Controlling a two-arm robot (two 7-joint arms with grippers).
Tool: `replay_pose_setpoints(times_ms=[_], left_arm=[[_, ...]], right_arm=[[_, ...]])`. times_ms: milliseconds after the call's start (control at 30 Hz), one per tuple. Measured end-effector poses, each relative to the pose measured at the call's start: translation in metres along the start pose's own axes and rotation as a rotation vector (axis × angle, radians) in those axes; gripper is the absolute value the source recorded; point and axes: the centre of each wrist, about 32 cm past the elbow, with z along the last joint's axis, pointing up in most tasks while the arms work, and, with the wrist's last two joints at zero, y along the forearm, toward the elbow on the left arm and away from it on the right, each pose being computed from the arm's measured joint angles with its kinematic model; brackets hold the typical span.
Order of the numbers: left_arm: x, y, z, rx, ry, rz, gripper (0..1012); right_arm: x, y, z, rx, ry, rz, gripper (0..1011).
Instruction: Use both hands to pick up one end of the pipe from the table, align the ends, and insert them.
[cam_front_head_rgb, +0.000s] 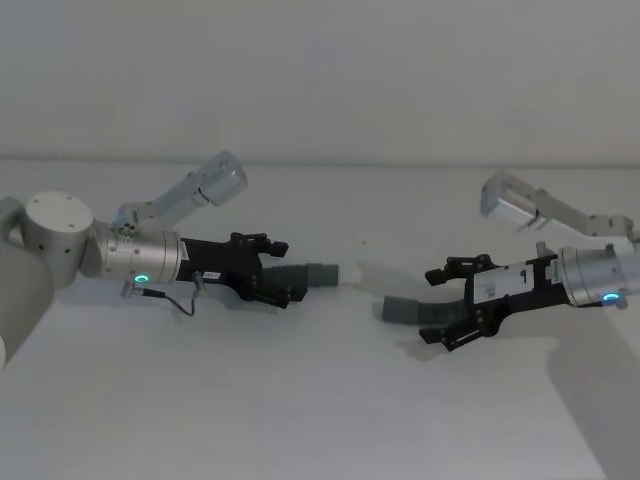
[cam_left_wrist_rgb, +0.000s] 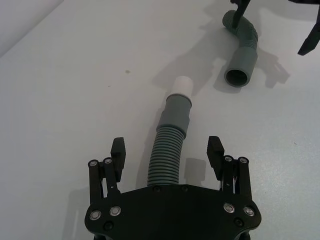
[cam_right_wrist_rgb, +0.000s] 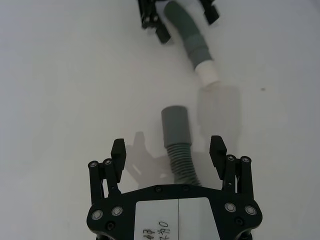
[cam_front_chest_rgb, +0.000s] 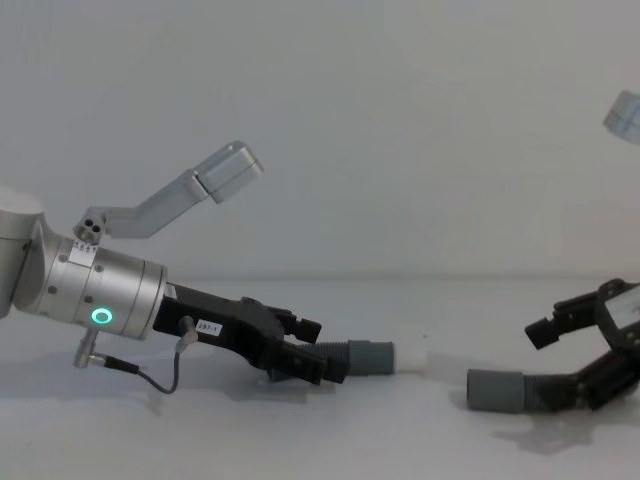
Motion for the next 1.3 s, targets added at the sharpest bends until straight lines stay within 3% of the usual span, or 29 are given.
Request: replay_pose_setpoints(times_ms=[167, 533, 1300], left_arm=[[0.0, 0.0, 0.0, 0.0, 0.0, 0.0, 1000], [0.0, 0.0, 0.0, 0.0, 0.0, 0.0, 1000], [0.0, 0.0, 0.0, 0.0, 0.0, 0.0, 1000]], right_arm=[[0.011, 0.001, 0.004, -0.044, -0.007, 0.042, 1000], [0.027, 0.004, 0.006, -0.061, -0.002, 0.09, 1000], [0.044, 0.011, 0.002, -0.068, 0.023, 0.107, 1000]])
